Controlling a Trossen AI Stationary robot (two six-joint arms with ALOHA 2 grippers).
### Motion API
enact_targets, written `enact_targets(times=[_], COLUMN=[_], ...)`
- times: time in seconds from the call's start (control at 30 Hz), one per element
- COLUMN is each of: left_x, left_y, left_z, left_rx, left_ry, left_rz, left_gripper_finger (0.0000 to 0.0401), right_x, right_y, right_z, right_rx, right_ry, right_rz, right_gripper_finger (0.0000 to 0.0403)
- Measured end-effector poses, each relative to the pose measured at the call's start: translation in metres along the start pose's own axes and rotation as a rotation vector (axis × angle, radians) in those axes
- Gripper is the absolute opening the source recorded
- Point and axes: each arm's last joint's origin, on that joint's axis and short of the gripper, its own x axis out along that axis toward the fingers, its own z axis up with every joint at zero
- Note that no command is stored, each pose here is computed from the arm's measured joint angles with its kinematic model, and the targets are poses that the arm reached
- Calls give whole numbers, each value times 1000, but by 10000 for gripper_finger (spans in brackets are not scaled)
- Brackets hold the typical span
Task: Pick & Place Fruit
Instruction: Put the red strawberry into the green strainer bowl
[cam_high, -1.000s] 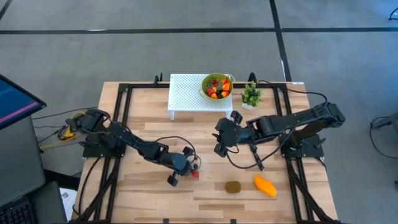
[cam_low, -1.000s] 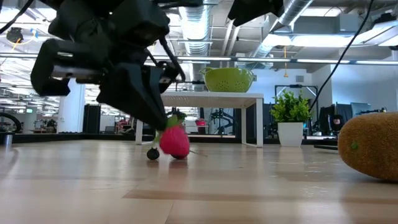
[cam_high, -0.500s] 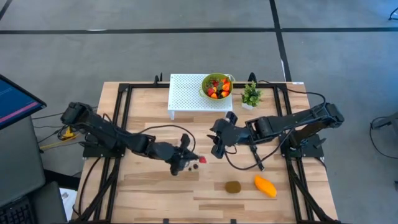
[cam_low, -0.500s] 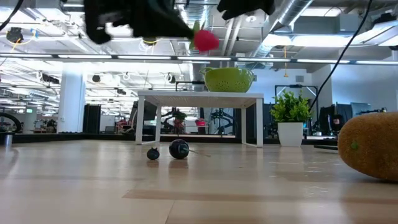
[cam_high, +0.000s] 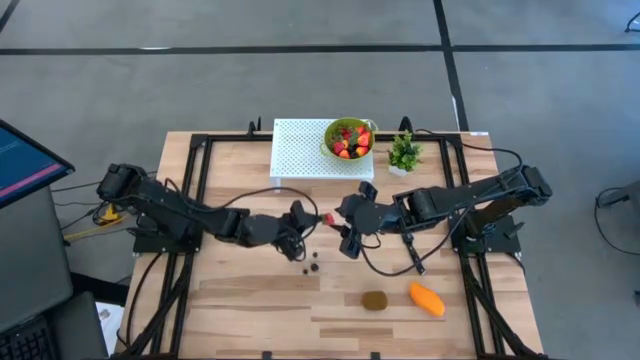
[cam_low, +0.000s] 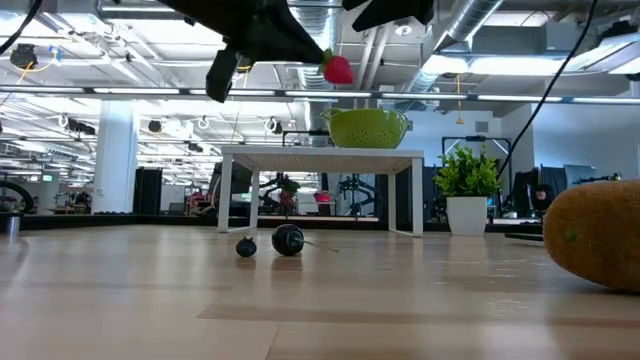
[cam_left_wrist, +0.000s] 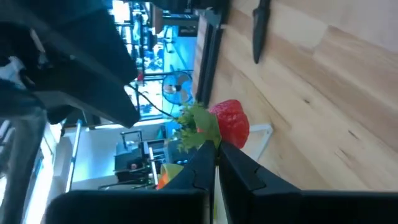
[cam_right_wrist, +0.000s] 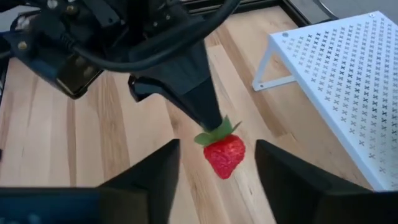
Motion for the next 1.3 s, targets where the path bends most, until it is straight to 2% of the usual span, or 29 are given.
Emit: enact_targets(times=[0.13, 0.23, 0.43, 0.67, 1.0, 1.3], left_x=[2, 1, 0, -2, -1, -1], left_y=[4, 8, 18, 32, 32, 32], left_z=[-1, 0, 2, 4, 5, 5], left_rx=[-16, -41, 11, -6, -8, -13], left_ry=[-28, -39, -52, -75, -101, -102], left_rz=[25, 61, 155, 231, 228, 227], left_gripper_finger=[3, 5, 3, 3, 4, 4], right_x=[0, 1, 3, 5, 5, 5], right_y=[-1, -2, -7, -13, -13, -12], right_z=[0, 0, 0, 2, 3, 4], right_rx=[-34, -39, -46, -32, -28, -21], right_ry=[2, 6, 22, 22, 17, 2], right_rz=[-3, -7, -24, -41, -39, -34], right_gripper_finger=[243, 265, 271, 271, 247, 180])
